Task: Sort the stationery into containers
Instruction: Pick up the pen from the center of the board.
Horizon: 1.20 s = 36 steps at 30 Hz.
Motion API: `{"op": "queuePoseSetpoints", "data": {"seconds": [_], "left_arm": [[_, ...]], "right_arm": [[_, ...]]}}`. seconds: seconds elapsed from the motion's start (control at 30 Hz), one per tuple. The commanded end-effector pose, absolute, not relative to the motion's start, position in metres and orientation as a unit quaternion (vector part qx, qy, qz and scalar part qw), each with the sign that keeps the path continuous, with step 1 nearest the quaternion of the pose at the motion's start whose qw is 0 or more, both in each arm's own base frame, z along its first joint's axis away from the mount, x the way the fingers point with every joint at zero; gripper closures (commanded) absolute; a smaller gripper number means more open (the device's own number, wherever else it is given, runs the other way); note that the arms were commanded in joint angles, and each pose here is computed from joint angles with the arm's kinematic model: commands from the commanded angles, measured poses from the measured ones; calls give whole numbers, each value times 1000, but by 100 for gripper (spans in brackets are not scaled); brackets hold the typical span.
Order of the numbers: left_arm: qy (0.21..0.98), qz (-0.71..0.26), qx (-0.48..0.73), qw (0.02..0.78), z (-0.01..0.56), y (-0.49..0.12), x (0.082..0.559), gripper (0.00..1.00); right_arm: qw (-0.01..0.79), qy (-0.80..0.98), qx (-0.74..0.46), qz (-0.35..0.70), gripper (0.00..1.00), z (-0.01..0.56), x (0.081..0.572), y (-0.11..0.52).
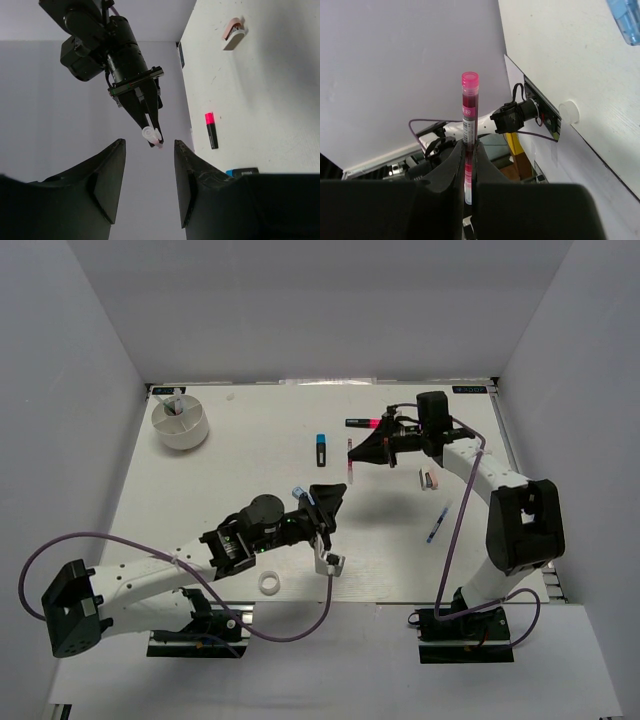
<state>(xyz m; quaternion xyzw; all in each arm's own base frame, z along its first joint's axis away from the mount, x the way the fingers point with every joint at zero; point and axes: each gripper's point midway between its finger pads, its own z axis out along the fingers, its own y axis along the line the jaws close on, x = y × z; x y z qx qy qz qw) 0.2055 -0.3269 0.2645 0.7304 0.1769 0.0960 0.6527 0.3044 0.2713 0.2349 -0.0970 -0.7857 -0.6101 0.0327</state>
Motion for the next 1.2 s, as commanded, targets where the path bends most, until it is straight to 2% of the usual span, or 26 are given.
{"op": "queuePoseSetpoints", "data": {"seconds": [0.0,0.27,0.43,0.6,1.17], "left_arm": [[178,100,725,658,285,-331,206,46],[181,111,736,642,277,-333,209,44],[174,115,785,583,253,-331,207,42],[194,147,784,571,250,-326,218,40],[165,208,763,589,255,-349,227,45]], "right_arm": [[0,-793,-95,-601,100,253,304,265],[-54,-817,-78,-569,100,253,308,260],[-86,-834,-61,-541,100,252,315,256],[-133,-866,-51,-480,100,242,322,242],[-127,-870,-38,-476,100,236,311,245]]}}
